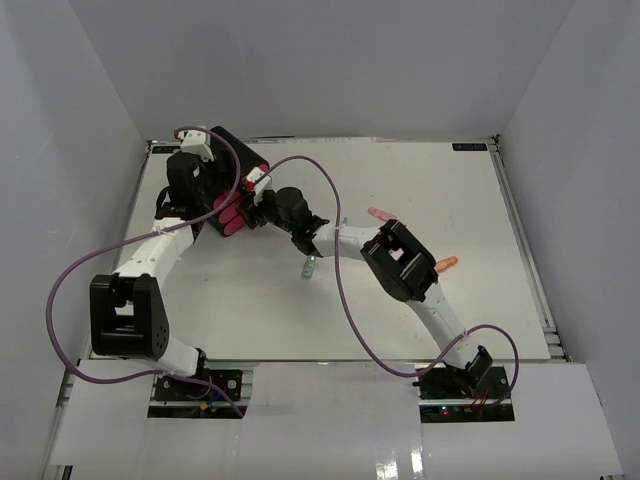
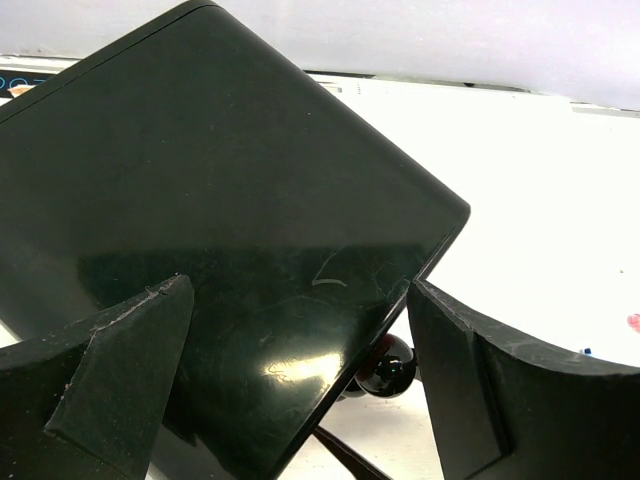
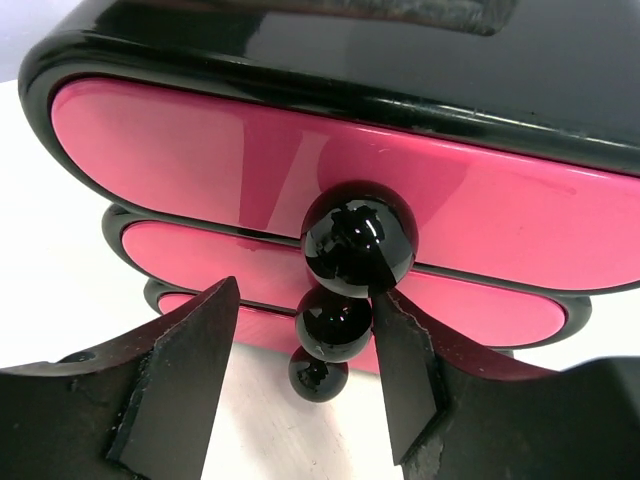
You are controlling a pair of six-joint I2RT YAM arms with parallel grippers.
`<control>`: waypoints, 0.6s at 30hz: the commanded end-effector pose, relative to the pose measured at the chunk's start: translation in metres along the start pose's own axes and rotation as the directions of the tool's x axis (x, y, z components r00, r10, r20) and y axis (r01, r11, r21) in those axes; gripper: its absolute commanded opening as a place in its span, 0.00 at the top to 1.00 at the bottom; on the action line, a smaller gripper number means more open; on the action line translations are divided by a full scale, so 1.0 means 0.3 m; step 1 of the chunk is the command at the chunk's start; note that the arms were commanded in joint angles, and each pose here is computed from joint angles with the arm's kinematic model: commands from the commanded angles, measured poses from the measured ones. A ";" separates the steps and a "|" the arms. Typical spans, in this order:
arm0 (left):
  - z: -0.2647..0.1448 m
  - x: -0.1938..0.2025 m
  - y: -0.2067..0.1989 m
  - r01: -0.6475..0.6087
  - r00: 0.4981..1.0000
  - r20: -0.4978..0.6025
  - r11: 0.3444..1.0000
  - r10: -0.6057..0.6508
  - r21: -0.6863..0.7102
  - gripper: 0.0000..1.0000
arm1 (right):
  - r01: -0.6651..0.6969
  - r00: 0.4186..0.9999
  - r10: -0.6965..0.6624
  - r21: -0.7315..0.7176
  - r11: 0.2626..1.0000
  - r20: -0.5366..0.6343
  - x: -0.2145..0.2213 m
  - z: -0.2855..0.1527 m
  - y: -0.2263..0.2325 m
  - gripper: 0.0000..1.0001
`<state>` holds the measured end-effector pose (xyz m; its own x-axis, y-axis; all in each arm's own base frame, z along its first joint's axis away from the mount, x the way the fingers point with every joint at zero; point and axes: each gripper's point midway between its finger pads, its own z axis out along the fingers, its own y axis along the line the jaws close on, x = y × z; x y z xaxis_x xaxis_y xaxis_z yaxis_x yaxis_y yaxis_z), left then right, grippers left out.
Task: Sort the stationery into containers
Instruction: Close the drawer in the storage box.
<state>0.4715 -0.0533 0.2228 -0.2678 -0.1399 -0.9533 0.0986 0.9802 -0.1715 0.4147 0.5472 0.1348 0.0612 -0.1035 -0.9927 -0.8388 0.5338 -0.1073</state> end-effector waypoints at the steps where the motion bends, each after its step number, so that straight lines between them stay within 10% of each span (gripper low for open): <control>1: -0.018 0.055 -0.042 0.029 0.997 -0.067 0.999 -0.026 0.046 0.02 | 0.007 0.995 -0.009 0.018 1.000 0.098 -0.110 0.023 -0.016 0.37; 18: -0.130 -0.149 -0.028 0.058 0.998 0.024 0.998 -0.057 -0.035 0.02 | 0.025 0.998 -0.037 0.205 0.978 0.056 -0.255 -0.379 -0.118 0.14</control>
<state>0.4602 -0.0540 0.2284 -0.3058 -0.1498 -0.9402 0.0859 0.9792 -0.1839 0.3785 0.4666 0.1535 0.0357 -0.1751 -0.9839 -0.7765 0.6149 -0.1376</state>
